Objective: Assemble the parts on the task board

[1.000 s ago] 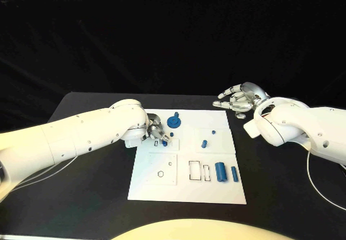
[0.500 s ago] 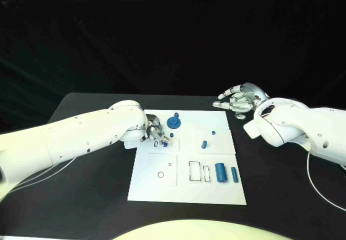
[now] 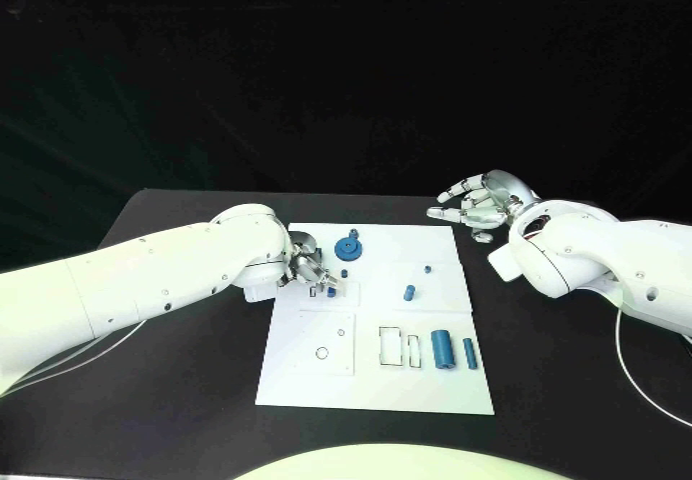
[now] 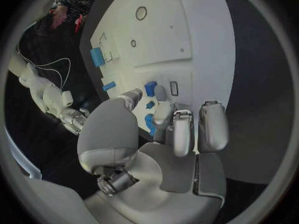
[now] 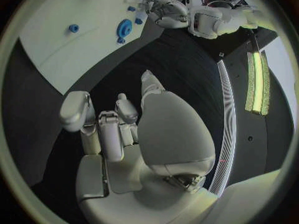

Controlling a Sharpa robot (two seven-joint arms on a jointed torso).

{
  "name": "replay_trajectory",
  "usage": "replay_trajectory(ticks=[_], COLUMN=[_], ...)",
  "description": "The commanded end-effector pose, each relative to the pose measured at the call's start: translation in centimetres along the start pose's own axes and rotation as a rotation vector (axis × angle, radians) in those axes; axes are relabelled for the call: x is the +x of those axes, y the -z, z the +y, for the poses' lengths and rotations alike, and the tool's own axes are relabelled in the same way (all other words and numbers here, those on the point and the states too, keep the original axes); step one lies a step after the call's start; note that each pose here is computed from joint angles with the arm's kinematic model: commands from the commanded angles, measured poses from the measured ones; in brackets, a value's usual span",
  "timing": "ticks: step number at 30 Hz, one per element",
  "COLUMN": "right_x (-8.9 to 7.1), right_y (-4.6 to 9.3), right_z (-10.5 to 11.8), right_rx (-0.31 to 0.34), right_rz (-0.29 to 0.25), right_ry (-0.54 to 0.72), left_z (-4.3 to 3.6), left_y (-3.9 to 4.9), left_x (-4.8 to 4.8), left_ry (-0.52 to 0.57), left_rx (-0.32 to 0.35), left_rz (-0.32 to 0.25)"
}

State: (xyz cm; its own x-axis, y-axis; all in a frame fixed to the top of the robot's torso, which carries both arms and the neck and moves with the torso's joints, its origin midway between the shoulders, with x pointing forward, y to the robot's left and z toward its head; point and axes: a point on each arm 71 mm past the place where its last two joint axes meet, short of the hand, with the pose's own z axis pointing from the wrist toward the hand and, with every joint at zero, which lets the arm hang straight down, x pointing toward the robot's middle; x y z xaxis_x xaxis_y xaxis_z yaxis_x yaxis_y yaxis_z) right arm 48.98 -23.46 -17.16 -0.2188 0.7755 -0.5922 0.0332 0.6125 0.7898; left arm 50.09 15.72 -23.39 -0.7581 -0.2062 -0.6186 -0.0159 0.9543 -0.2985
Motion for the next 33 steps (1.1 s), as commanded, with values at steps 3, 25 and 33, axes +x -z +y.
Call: replay_trajectory(ticks=[3, 25, 33], right_x=[0.1, -0.1, 0.0], right_y=[0.0, -0.2, -0.2], right_z=[0.0, -0.4, -0.2], right_rx=[-0.014, -0.005, -0.007], right_rz=[0.004, -0.002, 0.003], right_ry=[0.005, 0.008, 0.007], left_z=[-0.32, 0.83, 1.23], left_y=[0.52, 1.02, -0.15], left_x=[-0.65, -6.62, -7.57], left_ry=[0.04, 0.133, 0.095], left_rx=[0.026, 0.037, -0.016], left_rz=[-0.019, -0.14, -0.122])
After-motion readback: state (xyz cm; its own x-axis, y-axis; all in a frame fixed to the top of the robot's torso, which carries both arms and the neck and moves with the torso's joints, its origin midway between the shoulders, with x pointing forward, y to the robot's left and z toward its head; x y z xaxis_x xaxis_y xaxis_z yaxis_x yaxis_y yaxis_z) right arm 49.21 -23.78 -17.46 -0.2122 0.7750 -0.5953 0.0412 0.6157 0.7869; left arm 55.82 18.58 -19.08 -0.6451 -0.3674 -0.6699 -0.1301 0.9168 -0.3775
